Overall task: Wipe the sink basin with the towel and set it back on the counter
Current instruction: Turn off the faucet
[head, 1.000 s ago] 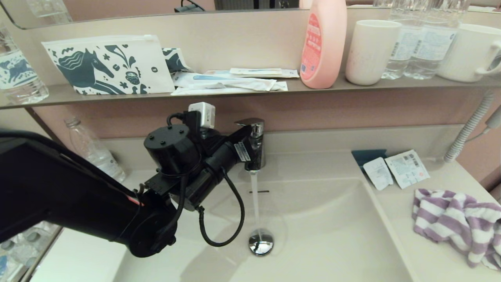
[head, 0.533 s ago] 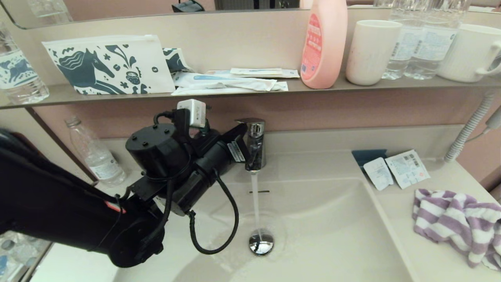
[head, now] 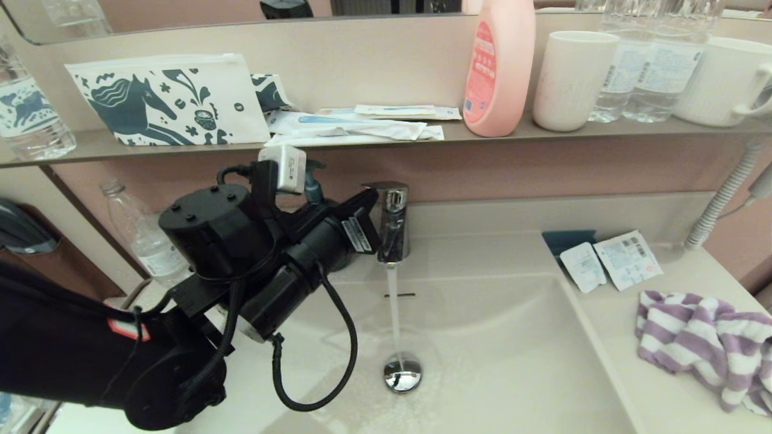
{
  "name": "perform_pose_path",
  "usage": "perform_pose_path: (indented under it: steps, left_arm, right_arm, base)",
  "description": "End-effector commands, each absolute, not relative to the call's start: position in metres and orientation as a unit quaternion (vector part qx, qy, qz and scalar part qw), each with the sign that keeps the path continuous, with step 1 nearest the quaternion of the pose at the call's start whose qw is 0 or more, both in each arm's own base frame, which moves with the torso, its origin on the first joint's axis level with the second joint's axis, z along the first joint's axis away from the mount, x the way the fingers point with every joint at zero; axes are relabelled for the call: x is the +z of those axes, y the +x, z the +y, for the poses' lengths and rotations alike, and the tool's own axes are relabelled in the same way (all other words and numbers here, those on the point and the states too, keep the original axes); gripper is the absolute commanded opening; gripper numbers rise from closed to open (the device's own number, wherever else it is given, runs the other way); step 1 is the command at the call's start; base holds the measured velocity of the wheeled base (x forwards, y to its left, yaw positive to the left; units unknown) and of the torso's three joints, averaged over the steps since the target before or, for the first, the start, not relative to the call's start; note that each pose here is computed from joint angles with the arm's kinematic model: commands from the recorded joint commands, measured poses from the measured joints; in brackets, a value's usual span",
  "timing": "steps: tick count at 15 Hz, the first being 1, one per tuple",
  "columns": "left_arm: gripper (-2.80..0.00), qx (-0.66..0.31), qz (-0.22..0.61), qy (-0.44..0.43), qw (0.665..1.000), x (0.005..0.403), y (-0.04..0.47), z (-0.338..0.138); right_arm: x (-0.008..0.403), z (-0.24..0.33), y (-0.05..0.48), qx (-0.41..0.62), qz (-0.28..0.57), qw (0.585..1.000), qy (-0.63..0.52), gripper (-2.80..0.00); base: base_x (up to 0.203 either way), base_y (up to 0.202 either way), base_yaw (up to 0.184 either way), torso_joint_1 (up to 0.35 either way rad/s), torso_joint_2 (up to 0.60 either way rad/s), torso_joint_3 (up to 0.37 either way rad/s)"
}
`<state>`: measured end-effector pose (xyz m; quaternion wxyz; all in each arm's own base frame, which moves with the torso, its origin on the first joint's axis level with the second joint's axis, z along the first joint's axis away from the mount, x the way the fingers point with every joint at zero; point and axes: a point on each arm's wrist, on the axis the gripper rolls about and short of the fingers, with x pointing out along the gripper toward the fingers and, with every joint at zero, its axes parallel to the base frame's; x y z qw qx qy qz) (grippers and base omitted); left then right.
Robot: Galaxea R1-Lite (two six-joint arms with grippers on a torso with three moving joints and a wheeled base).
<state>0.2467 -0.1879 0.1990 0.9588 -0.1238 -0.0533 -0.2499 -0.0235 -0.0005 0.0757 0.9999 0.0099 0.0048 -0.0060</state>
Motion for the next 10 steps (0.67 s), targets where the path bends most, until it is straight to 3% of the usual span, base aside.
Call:
perform_pose_path:
  steps: [1,4,10]
  left_arm:
    - [-2.80,-0.249,-0.065,-0.129,0.958,0.207,0.249,-0.188]
    - [-2.80,-0.258,-0.060,-0.127,0.956,0.219,0.259,-0.196]
    - [-2.80,-0.256,-0.041,-0.114,0.959,0.204,0.296,-0.193]
  right_arm:
    - [0.076,0.000,-0.023,-0.005,0.005,1.000,0.010,-2.80]
    - [0.076,0.000,-0.023,-0.006,0.005,1.000,0.010,-2.80]
    - [0.076,0.000,-0.023,-0.006,0.005,1.000,0.010,-2.80]
  base:
    - [0.000,0.000,0.000,0.000,0.00,0.000]
    - [0.000,0.000,0.000,0.000,0.00,0.000]
    - [0.000,0.000,0.000,0.000,0.00,0.000]
